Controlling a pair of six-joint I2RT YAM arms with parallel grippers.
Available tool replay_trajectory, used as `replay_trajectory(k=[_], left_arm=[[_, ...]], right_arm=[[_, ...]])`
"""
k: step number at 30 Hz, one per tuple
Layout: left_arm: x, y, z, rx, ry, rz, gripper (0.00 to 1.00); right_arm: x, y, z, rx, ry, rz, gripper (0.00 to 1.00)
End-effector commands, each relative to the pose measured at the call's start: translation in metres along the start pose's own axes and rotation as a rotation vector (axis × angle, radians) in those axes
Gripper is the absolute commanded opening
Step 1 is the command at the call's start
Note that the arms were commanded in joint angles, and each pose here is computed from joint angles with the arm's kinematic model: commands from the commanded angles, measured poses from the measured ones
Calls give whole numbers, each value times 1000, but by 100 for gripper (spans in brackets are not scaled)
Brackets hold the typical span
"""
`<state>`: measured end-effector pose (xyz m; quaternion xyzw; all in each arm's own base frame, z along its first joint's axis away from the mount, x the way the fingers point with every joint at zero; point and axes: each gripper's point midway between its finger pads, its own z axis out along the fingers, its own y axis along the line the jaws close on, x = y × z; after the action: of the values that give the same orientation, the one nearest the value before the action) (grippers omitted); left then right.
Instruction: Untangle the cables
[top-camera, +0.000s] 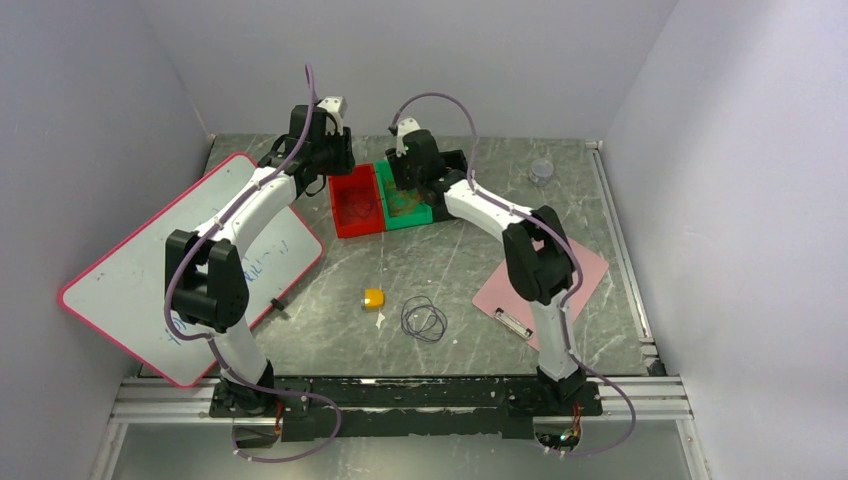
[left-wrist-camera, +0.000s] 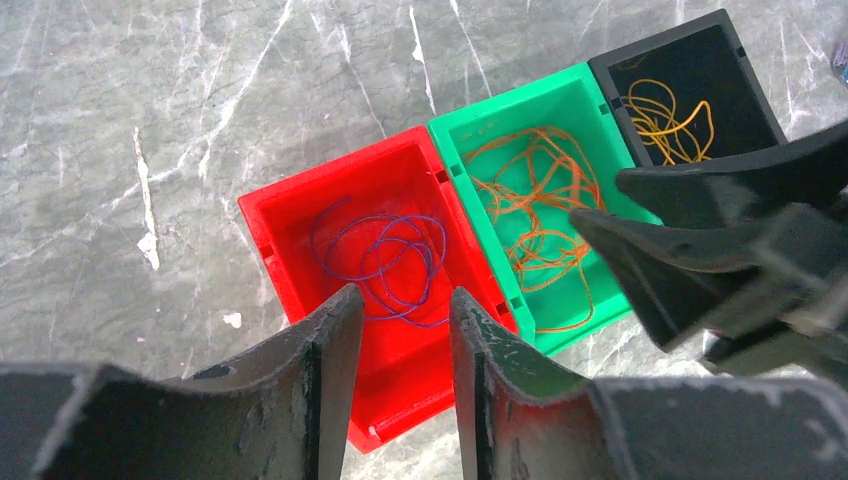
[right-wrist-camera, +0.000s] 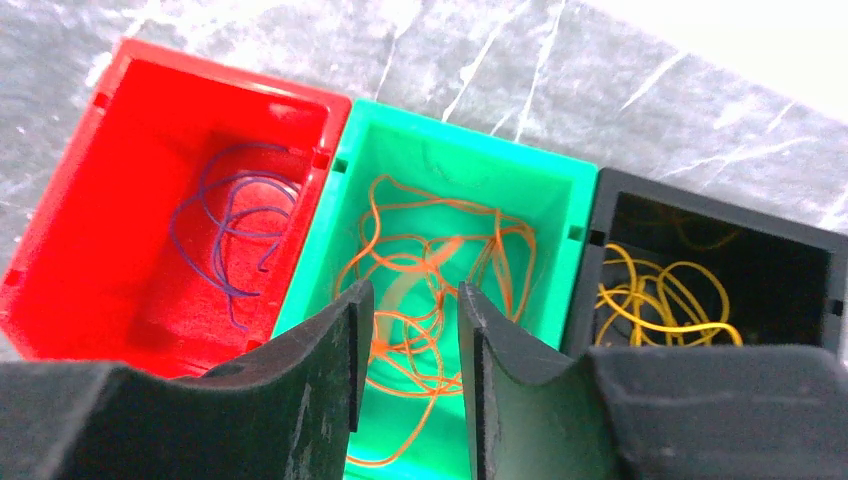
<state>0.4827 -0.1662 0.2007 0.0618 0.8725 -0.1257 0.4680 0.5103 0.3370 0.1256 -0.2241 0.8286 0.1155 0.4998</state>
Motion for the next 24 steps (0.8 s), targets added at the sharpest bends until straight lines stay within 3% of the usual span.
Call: replay_trajectory(k=[1,14,24], left_arm=[[-12,4,-5,-17,-40,11,43],[-11,2,-5,-5,-37,14,43],[-25,-19,-18,100,-66,24,47]], right_arm=[[-31,-4,-25,22,-87,6,41],[-21,1,-58,-25,-65,24,46],[17,8,-140,-106,-28,90,46]])
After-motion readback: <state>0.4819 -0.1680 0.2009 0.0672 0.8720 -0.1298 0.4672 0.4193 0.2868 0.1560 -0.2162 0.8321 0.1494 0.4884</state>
